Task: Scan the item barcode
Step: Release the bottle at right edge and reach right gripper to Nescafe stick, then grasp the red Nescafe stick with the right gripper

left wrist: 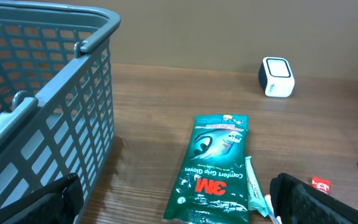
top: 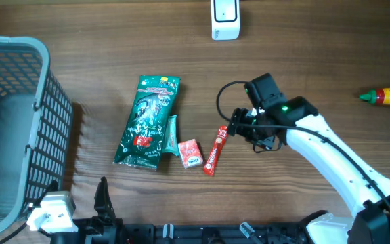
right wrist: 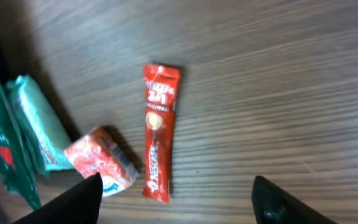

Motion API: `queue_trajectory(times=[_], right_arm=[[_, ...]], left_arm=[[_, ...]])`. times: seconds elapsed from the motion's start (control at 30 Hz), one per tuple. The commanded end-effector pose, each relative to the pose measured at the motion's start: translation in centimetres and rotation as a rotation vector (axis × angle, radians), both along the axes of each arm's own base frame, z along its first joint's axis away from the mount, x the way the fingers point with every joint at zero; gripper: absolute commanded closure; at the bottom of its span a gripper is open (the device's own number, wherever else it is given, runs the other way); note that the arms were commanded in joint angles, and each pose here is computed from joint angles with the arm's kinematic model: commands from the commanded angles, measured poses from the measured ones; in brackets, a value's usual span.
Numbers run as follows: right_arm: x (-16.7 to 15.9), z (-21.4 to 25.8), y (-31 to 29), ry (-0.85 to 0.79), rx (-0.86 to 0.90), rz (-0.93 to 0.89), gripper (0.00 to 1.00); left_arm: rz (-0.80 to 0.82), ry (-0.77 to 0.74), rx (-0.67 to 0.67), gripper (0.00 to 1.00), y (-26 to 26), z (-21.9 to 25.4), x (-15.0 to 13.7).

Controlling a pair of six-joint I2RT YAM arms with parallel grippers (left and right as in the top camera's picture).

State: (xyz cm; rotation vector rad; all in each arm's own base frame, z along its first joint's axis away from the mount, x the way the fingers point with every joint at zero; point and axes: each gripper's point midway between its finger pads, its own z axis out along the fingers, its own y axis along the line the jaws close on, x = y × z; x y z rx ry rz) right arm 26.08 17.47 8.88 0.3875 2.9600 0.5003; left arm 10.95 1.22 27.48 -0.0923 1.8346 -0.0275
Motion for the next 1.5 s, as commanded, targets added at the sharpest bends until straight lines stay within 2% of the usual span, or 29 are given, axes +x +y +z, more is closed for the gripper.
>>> queue_trajectory(times=[0.0,0.13,0.2,0.33,0.5,0.63,0.83,0.9,1.0,1.1,1.17,1.23,1.27,1.37,1.47], right_arm=[[-1.8,-0.3,3.4,-0.043,0.009,0.2,0.23],[-2.2,-2.9,3.9,-0.052,-0.132,0.221,0.25],[-2.6,-5.3,3.6,0.015,-0.188,0.197,0.35],[-4.2,-8.5,2.8,0.132,-0.258,0.214,0.41],[-4.5,-9.0,3.3,0.127,-0.273,0.241,0.43],[-4.1,-8.2,4.0,0.091,-0.298,0.263,0.53],[-1.6,-6.7,5.8,0.0,-0.258,0.24,0.48],[-0.9,-7.4,4.9,-0.023,-0.322,0.207,0.48],[-1.6,-9.7,4.3,0.039,-0.37,0.232,0.53],[-2.7,-9.8,3.6,0.088,-0.392,0.259,0.57],[-3.3,-9.6,1.7,0.112,-0.478,0.26,0.64],[-1.5,-8.8,-1.8,0.038,-0.66,0.23,0.55],[-0.8,-8.6,-2.4,0.021,-0.684,0.242,0.52],[0.3,-8.0,-1.5,0.001,-0.666,0.464,0.52],[-2.0,-8.1,-0.3,0.108,-0.561,0.502,0.54]], left_arm=[[0.002,-0.006,-0.005,0.0,0.0,0.1,-0.1],[0.002,-0.006,-0.005,0.0,0.0,0.1,-0.1],[0.002,-0.006,-0.005,0.0,0.0,0.1,-0.1],[0.002,-0.006,-0.005,0.0,0.0,0.1,-0.1],[0.002,-0.006,-0.005,0.0,0.0,0.1,-0.1],[0.002,-0.006,-0.005,0.0,0.0,0.1,-0.1],[0.002,-0.006,-0.005,0.0,0.0,0.1,-0.1],[0.002,-0.006,-0.005,0.0,0.0,0.1,-0.1],[0.002,-0.006,-0.005,0.0,0.0,0.1,-0.1],[0.002,-0.006,-0.005,0.0,0.0,0.1,-0.1],[0.002,-0.006,-0.005,0.0,0.0,0.1,-0.1],[0.002,-0.006,-0.005,0.0,0.0,0.1,-0.1],[0.002,-0.006,-0.005,0.0,0.0,0.1,-0.1],[0.002,-0.006,-0.005,0.0,0.0,0.1,-0.1],[0.002,-0.006,-0.005,0.0,0.0,0.1,-0.1]])
